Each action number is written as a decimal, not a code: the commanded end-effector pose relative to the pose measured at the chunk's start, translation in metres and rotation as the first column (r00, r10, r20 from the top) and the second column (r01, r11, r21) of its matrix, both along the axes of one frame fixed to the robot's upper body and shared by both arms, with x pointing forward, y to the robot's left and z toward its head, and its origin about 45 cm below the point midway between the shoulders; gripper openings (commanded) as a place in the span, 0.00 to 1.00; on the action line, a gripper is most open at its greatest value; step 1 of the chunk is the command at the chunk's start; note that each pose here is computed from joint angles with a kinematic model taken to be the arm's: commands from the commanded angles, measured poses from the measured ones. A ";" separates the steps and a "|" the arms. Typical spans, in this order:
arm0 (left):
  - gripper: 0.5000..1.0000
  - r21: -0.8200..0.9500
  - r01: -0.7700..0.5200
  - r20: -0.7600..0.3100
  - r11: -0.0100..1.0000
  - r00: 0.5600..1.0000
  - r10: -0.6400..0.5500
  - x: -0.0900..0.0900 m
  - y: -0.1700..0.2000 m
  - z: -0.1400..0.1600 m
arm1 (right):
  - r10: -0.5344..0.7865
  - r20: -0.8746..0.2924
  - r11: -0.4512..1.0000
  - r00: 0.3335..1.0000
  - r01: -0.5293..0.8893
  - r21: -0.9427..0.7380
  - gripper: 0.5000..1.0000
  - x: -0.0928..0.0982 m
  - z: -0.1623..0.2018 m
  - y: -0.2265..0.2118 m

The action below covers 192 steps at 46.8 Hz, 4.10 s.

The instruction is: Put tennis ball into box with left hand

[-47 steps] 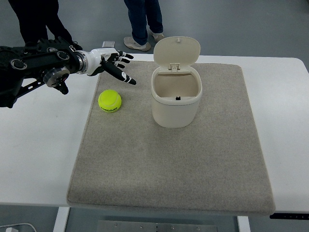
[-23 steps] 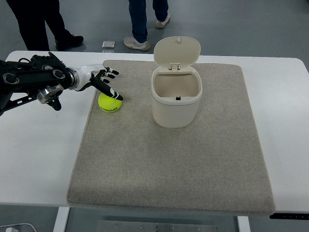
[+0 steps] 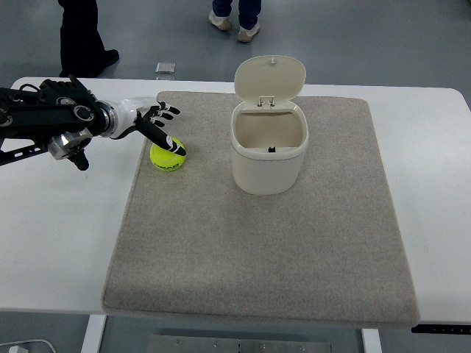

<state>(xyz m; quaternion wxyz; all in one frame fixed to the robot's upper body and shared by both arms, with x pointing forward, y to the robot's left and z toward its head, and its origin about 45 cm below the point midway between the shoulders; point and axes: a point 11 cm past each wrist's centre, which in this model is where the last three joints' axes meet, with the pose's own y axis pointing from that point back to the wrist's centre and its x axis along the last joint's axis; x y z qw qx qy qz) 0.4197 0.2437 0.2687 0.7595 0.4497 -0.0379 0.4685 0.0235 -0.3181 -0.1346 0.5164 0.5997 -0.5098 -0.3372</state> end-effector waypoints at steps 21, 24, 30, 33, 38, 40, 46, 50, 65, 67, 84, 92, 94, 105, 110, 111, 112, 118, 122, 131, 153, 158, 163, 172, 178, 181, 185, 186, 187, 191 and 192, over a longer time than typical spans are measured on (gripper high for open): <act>0.98 0.003 0.004 -0.014 1.000 1.000 -0.004 -0.004 0.000 -0.004 | 0.000 0.000 1.000 1.000 0.000 0.000 0.88 0.000 0.000 0.000; 0.97 0.001 0.009 -0.009 1.000 1.000 -0.009 -0.004 -0.001 -0.004 | 0.000 0.000 1.000 1.000 0.000 0.000 0.88 0.000 0.000 0.000; 0.95 -0.003 0.012 0.004 1.000 1.000 -0.012 -0.003 -0.001 -0.005 | 0.000 0.000 1.000 1.000 0.000 0.000 0.88 0.000 0.000 0.000; 0.95 -0.015 0.023 0.020 1.000 1.000 -0.022 -0.002 -0.002 -0.003 | 0.000 0.000 1.000 1.000 0.000 0.000 0.88 0.000 0.000 0.000; 0.95 -0.041 0.045 0.056 0.998 0.998 -0.042 -0.001 -0.004 0.000 | 0.000 0.000 1.000 1.000 0.000 0.000 0.88 0.000 0.000 0.000; 0.95 -0.044 0.049 0.060 0.998 0.997 -0.047 -0.001 -0.004 0.001 | 0.000 0.000 1.000 1.000 0.000 0.000 0.88 0.000 0.000 0.000; 0.95 -0.050 0.064 0.046 0.997 0.997 -0.061 -0.007 -0.008 -0.001 | 0.000 0.000 1.000 1.000 0.000 0.000 0.88 0.000 0.000 0.000; 0.95 -0.027 0.059 0.022 0.998 0.998 -0.059 -0.013 -0.003 -0.005 | 0.000 0.000 1.000 1.000 0.000 -0.001 0.88 0.000 0.000 -0.001; 0.95 0.037 -0.005 -0.016 0.999 1.000 0.006 -0.016 0.027 -0.015 | 0.000 0.000 1.000 1.000 0.000 0.000 0.88 0.000 0.000 0.000; 0.95 0.039 -0.011 -0.008 0.999 1.000 0.011 -0.013 0.028 -0.014 | 0.000 0.000 1.000 1.000 0.000 0.000 0.88 0.000 0.000 0.000; 0.96 0.032 0.009 0.004 0.999 1.000 -0.009 -0.009 0.016 -0.013 | 0.000 0.000 1.000 1.000 0.000 0.000 0.88 0.000 0.000 0.000; 0.97 0.036 0.012 -0.001 0.999 1.000 -0.012 -0.007 0.011 -0.018 | 0.000 0.000 1.000 1.000 0.000 0.000 0.88 0.000 0.000 0.000; 0.97 0.036 0.018 -0.001 0.999 1.000 -0.018 -0.006 0.009 -0.018 | 0.000 0.000 1.000 1.000 0.000 0.000 0.88 0.000 0.000 0.000; 0.97 0.036 0.029 0.004 0.999 1.000 -0.029 -0.003 0.001 -0.020 | 0.000 0.000 1.000 1.000 0.000 0.000 0.88 0.000 0.000 0.000; 0.97 0.033 0.034 0.000 0.999 0.999 -0.034 -0.003 -0.003 -0.020 | 0.000 0.000 1.000 1.000 0.000 0.000 0.88 0.000 0.000 0.000; 0.97 0.032 0.035 -0.001 0.999 0.999 -0.035 -0.003 -0.003 -0.020 | 0.000 0.000 1.000 1.000 0.000 -0.001 0.88 0.000 0.000 -0.001; 0.97 0.031 0.037 -0.004 0.999 0.999 -0.037 -0.004 -0.005 -0.021 | 0.000 0.000 1.000 1.000 0.000 0.000 0.88 0.000 0.000 0.000; 0.97 0.031 0.040 -0.011 0.999 0.999 -0.040 -0.005 -0.006 -0.024 | 0.000 0.000 1.000 1.000 0.000 0.000 0.88 0.000 0.000 0.000; 0.97 0.032 0.042 -0.013 0.999 0.999 -0.042 -0.006 -0.006 -0.025 | 0.000 0.000 1.000 1.000 0.000 0.000 0.88 0.000 0.000 0.000; 0.98 0.047 0.041 -0.013 0.998 0.999 -0.040 -0.007 -0.001 -0.026 | 0.000 0.000 1.000 1.000 0.000 0.000 0.88 0.000 0.000 0.000; 0.98 0.077 0.015 -0.016 0.997 1.000 -0.014 -0.003 0.007 -0.026 | 0.000 0.000 1.000 1.000 0.000 -0.001 0.88 0.000 0.000 -0.001; 0.98 0.077 0.019 -0.022 0.997 1.000 -0.017 -0.003 0.005 -0.028 | 0.000 0.000 1.000 1.000 0.000 0.000 0.88 0.000 0.000 0.000; 0.98 0.078 0.018 -0.022 0.997 1.000 -0.017 -0.003 0.005 -0.027 | 0.000 0.000 1.000 1.000 0.000 0.000 0.88 0.000 0.000 0.000; 0.98 0.074 0.015 -0.021 0.997 1.000 -0.014 -0.003 0.005 -0.027 | 0.000 0.000 1.000 1.000 0.000 0.000 0.88 0.000 0.000 0.000; 0.98 0.070 0.022 -0.015 0.997 1.000 -0.021 -0.002 0.002 -0.024 | 0.000 0.000 1.000 1.000 0.000 0.000 0.88 0.000 0.000 0.000; 0.98 0.067 0.026 -0.006 0.997 1.000 -0.026 -0.001 0.000 -0.020 | 0.000 0.000 1.000 1.000 0.000 0.000 0.88 0.000 0.000 0.000; 0.98 0.063 0.038 0.002 0.997 0.999 -0.038 0.000 -0.006 -0.016 | 0.000 0.000 1.000 1.000 0.000 0.000 0.88 0.000 0.000 0.000; 0.98 0.062 0.040 0.007 0.997 0.999 -0.041 0.001 -0.008 -0.013 | 0.000 0.000 1.000 1.000 0.000 0.000 0.88 0.000 0.000 0.000; 0.98 0.064 0.041 0.013 0.997 0.999 -0.042 0.003 -0.008 -0.011 | 0.000 0.000 1.000 1.000 0.000 0.000 0.88 0.000 0.000 0.000; 0.98 0.065 0.042 0.018 0.997 0.999 -0.043 0.004 -0.009 -0.008 | 0.000 0.000 1.000 1.000 0.000 0.000 0.88 0.000 0.000 0.000; 0.98 0.065 0.042 0.018 0.997 0.999 -0.043 0.004 -0.009 -0.008 | 0.000 0.000 1.000 1.000 0.000 -0.001 0.88 0.000 0.000 -0.001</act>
